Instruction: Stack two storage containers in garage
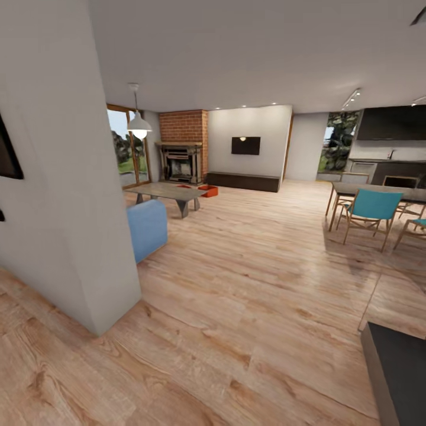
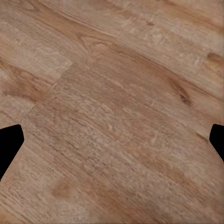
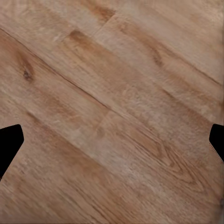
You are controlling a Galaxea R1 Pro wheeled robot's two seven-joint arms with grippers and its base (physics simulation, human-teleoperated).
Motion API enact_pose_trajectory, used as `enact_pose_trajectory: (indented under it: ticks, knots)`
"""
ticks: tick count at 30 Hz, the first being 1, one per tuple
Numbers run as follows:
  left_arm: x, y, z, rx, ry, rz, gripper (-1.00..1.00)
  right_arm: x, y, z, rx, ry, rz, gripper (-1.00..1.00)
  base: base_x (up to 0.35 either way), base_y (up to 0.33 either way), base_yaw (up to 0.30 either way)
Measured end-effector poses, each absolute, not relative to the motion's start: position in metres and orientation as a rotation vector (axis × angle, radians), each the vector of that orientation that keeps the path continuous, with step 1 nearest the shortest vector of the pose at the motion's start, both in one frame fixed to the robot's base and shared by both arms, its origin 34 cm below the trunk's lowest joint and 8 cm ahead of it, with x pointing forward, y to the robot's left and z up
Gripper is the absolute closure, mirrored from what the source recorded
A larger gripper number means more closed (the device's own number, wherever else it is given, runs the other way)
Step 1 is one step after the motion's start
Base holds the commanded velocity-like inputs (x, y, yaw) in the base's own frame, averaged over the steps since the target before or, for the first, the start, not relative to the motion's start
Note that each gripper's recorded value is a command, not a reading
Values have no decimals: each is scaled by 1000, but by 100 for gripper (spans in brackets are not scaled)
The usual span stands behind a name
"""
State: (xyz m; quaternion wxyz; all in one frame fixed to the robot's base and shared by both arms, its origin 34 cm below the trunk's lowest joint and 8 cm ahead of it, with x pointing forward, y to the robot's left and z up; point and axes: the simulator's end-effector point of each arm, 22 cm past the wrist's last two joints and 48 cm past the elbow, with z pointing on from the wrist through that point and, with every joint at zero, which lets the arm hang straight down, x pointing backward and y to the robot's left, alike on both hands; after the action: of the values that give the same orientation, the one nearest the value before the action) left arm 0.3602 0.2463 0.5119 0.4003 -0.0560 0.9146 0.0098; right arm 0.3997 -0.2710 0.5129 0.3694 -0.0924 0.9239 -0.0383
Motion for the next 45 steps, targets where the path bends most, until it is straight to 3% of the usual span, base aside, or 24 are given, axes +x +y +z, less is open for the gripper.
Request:
enact_pose_trajectory:
  ticks: [45]
  knots:
    - [360, 246, 512, -140, 2313, 24, -100, 400, -270, 513, -242, 2369, -97, -100, 331, 0, 0]
